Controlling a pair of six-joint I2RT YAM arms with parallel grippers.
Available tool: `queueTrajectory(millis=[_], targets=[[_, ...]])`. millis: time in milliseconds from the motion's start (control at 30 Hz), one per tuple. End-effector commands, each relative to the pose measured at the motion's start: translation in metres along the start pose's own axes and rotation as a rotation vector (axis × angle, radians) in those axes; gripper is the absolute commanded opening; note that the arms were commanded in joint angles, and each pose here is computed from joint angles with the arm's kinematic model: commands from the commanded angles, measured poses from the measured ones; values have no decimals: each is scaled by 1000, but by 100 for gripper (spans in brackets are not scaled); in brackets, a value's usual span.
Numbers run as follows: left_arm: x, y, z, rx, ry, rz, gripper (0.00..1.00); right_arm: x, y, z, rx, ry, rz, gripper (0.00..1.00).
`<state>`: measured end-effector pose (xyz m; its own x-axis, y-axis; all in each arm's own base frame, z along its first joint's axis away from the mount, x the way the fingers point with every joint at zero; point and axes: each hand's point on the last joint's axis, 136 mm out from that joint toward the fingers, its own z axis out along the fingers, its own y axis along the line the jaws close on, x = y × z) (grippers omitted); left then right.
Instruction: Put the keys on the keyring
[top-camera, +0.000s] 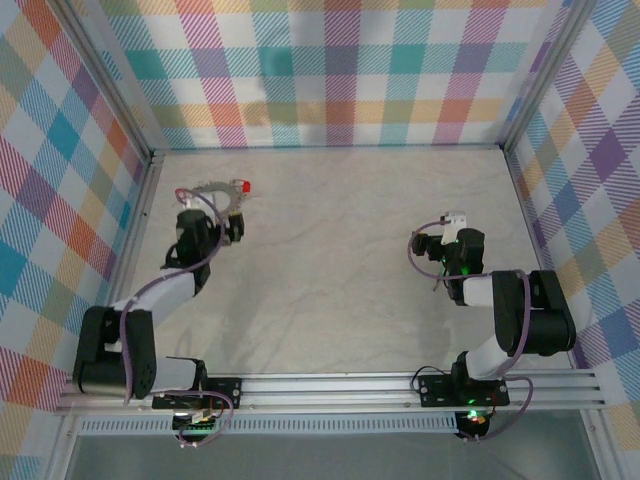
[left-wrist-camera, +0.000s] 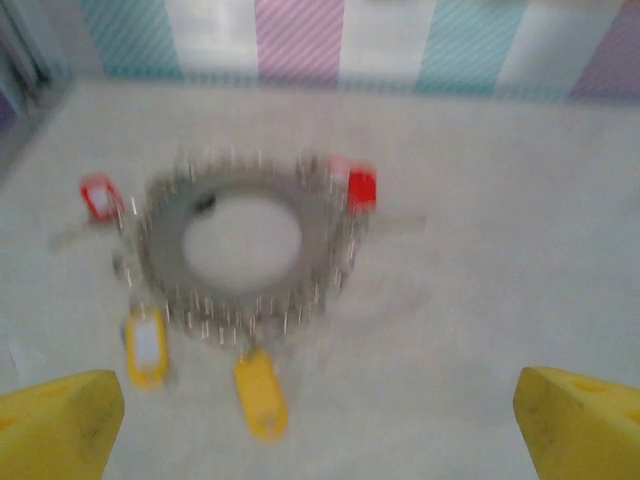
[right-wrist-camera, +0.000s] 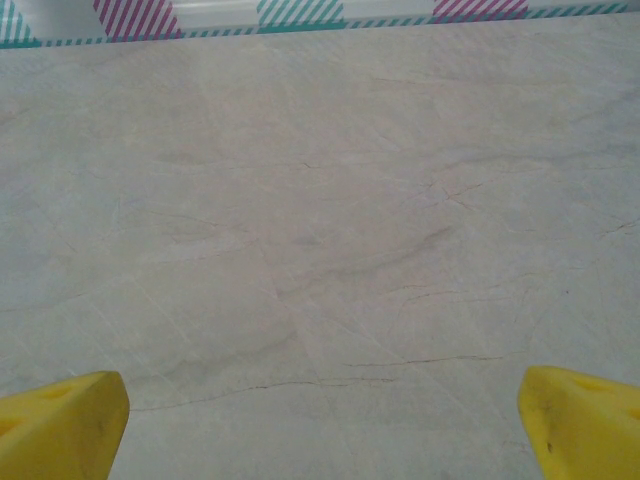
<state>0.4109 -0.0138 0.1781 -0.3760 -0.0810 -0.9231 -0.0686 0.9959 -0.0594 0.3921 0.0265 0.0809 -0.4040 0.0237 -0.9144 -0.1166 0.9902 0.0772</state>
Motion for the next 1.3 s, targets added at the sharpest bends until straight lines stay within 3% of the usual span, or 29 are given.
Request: queueTrajectory(millis=[0,133,267,333,400,667,900,1067,1200,1267], targets=[[-13,16,-9,-106,104,-150,100,-13,-2,1,6,-31,8,100],[-17,24,22,-116,214,-365,100,-12,-3,1,7,-28,10,100],[2,14,70,-141,506,-370,100,-13,-3,1,9,-30,9,100],[15,1,95,-83,606,-347,100,-13,-3,1,7,-29,7,100],[22,-16,118,9,651,-343,100,-13,-2,1,5,-30,7,100],[55,-33,165,81,768,-369,100,-12,-2,1,5,-28,7,100],[106,-46,162,88,867,-383,100,-12,-2,1,4,-28,7,100],[130,-89,129,159,918,-306,100,-13,-3,1,9,-33,8,100],[143,-126,99,220,935,-268,100,-23,-22,-4,121,-7,58,100],[153,-144,81,229,951,-244,100,-24,-35,-10,212,109,119,100]])
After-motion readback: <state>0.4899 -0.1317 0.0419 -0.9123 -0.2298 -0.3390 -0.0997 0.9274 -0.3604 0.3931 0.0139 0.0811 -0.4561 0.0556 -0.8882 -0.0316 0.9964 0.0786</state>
